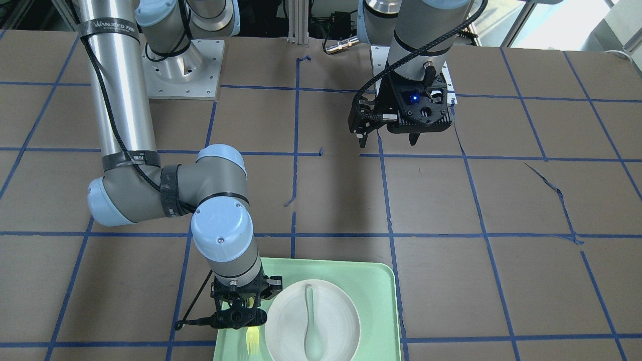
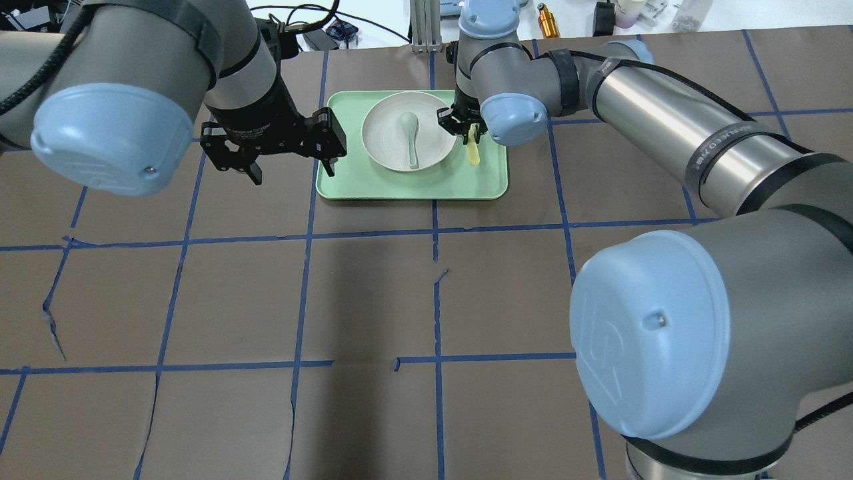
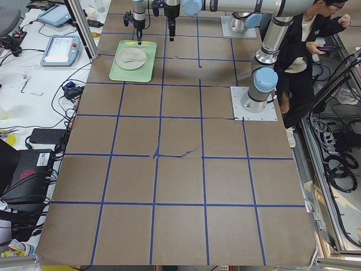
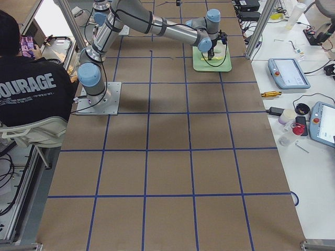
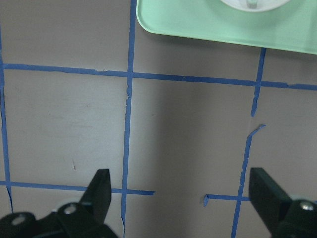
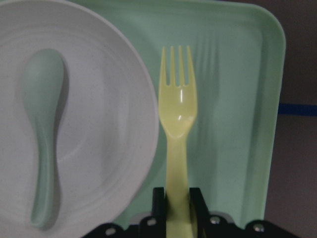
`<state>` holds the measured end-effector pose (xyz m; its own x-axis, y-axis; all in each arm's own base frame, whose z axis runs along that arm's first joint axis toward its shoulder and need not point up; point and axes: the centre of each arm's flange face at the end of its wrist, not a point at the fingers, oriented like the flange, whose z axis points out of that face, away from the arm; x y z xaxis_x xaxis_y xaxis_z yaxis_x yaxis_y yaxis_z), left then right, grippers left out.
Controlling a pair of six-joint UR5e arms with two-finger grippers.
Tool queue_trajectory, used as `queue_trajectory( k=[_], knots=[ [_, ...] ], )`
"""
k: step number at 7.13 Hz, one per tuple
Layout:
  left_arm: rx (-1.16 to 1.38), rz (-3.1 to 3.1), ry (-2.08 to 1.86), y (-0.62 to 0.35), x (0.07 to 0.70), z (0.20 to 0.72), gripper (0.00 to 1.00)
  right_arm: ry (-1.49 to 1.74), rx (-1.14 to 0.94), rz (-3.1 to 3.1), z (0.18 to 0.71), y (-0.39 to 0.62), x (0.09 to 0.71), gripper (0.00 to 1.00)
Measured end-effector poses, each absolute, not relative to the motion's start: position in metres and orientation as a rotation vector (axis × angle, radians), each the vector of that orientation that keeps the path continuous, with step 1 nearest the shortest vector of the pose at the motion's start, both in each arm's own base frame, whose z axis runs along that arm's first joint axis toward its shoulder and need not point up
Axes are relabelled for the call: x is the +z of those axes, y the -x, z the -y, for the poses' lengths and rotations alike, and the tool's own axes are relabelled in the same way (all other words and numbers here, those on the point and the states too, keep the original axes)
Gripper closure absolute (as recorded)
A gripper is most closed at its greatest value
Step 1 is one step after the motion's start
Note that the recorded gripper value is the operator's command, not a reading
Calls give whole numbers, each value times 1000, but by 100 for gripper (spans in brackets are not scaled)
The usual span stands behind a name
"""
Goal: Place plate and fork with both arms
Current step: 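Lower the fork onto the tray, release, and raise the right gripper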
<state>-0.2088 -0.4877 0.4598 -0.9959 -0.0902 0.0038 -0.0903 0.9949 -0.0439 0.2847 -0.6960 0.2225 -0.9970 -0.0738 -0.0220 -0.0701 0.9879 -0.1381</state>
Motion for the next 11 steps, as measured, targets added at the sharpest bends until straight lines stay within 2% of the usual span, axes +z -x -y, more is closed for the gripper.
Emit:
queue_trajectory(
  k=[1,2,4,6,9,11],
  knots=[
    [65,3136,-143,209,458,488,0,109,-210,-3107,696,-281,210,57],
    [64,3136,-144,209,458,488,0,106,-205,-3107,697,-280,199,1],
    [65,3136,-144,209,458,488,0,116,-221,-3102,696,-279,206,0],
    [68,3136,-144,209,460,487,0,131,-186,-3117,677,-262,279,0],
    [69,3136,-142,209,460,487,0,103,-126,-3131,595,-225,435,0],
    [72,3137,-143,208,461,486,0,83,-147,-3138,523,-209,472,0]
  ],
)
